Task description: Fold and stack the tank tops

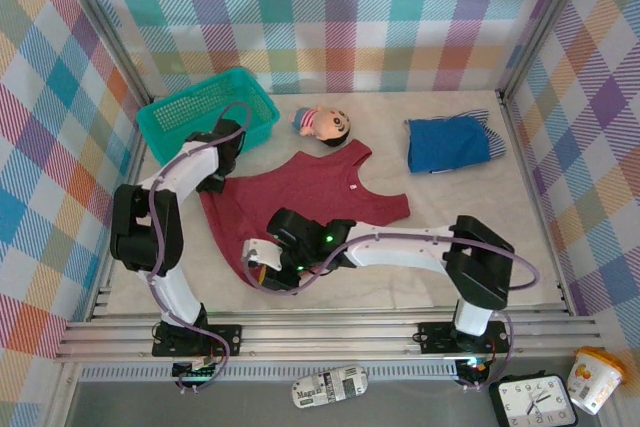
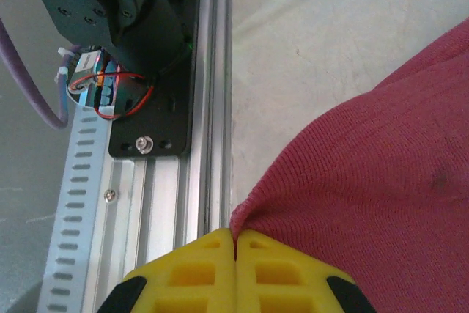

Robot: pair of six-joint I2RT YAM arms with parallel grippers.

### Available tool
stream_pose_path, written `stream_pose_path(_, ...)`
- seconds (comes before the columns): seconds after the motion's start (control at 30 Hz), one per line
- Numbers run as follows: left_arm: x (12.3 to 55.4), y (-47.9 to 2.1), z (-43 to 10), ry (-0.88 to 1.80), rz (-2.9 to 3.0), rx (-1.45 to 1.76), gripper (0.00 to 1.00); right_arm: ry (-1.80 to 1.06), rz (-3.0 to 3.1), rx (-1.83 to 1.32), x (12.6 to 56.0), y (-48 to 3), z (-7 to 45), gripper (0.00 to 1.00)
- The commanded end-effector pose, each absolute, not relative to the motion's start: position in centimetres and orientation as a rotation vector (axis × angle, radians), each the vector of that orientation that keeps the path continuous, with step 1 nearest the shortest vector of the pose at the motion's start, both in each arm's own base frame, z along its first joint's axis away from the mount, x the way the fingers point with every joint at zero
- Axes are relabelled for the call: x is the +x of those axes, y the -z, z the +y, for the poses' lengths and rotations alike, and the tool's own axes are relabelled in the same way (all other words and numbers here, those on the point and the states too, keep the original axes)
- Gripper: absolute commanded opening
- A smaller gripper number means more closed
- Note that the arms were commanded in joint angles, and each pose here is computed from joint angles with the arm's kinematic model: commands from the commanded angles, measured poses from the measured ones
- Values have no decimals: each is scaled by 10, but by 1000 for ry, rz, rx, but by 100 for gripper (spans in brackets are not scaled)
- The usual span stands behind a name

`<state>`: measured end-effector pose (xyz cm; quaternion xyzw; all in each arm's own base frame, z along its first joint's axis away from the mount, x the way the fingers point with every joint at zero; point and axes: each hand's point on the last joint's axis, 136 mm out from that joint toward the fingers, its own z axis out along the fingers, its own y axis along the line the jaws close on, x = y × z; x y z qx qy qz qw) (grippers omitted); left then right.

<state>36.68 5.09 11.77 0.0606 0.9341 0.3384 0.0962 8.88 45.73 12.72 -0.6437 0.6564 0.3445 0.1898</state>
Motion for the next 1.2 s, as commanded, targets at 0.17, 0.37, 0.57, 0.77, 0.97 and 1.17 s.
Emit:
stream_pose_path(0.17, 356, -129, 82, -1134, 2795, 59, 43, -1082, 1726, -2019, 65, -128, 484, 21)
stream_pose_path(0.37, 347, -144, 51, -687, 2889, -109, 48, -1116, 1661, -2012, 58, -166, 462, 45)
stream_pose_path(0.57, 289, -115, -51, 135, 3058, -295, 51, -901, 2200, -1362, 179, -156, 363, 53)
stream_pose_path(0.77, 238, -55, -89, 273, 3146, -405, 51, -704, 2511, -749, 253, -121, 251, 62)
stream_pose_path(0.97, 228, -19, -83, 148, 3204, -415, 51, -442, 2654, -498, 282, -93, 179, 67)
stream_pose_path(1.17, 259, -5, -62, -111, 3202, -338, 50, -479, 2684, -373, 305, -82, 167, 65)
